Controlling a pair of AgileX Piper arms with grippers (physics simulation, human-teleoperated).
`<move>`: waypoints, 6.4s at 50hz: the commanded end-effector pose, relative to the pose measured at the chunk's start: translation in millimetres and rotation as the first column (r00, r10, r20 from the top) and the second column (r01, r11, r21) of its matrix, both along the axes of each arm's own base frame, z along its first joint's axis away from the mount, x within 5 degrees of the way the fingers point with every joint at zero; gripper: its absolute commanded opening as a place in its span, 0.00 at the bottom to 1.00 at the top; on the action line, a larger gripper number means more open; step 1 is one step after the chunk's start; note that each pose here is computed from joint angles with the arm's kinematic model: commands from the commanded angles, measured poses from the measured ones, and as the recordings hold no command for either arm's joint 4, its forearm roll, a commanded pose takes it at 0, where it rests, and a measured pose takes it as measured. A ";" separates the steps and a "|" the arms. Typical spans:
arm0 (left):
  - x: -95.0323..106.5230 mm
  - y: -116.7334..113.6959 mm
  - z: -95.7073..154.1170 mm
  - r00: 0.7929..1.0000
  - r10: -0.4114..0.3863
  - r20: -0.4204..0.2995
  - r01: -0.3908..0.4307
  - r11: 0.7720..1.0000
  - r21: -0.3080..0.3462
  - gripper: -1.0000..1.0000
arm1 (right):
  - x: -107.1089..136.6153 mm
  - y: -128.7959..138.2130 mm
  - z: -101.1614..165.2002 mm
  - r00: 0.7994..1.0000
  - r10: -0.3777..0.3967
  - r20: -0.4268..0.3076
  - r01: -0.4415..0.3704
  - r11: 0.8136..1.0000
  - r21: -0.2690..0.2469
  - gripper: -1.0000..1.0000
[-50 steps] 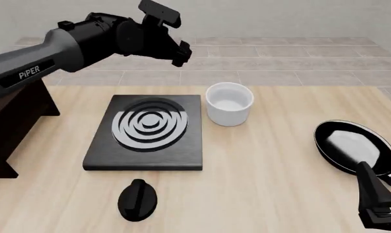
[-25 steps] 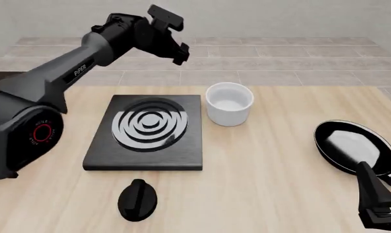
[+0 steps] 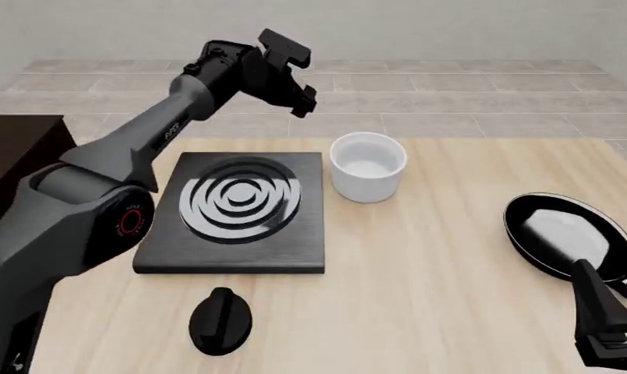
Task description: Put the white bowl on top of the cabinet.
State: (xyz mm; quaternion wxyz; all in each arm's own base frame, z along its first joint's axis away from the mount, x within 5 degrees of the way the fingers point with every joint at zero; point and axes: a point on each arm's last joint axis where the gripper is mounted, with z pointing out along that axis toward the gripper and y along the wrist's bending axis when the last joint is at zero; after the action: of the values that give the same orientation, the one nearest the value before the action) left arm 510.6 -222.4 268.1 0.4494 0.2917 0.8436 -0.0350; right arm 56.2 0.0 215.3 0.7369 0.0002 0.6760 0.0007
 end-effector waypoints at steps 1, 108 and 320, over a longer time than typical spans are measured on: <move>7.5 -13.3 -13.9 1.000 -0.016 -0.013 0.016 1.000 0.005 1.00 | 0.0 0.0 0.0 1.000 0.000 0.000 0.000 1.000 0.000 1.00; 1.6 -82.5 -158.1 0.972 0.011 -0.235 -0.025 0.998 -0.057 1.00 | 0.0 0.0 0.0 1.000 0.000 0.000 0.000 1.000 0.000 1.00; -165.4 301.8 134.3 0.707 0.699 0.108 -0.647 0.701 -0.298 0.00 | 0.0 0.0 0.0 1.000 0.000 0.000 0.000 1.000 0.000 1.00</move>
State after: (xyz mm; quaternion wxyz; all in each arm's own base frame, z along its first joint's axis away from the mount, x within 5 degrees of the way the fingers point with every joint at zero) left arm 360.6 62.9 396.1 0.5355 -0.0626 0.8403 0.0569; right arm 56.2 0.0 215.3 0.7369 0.0002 0.6760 0.0007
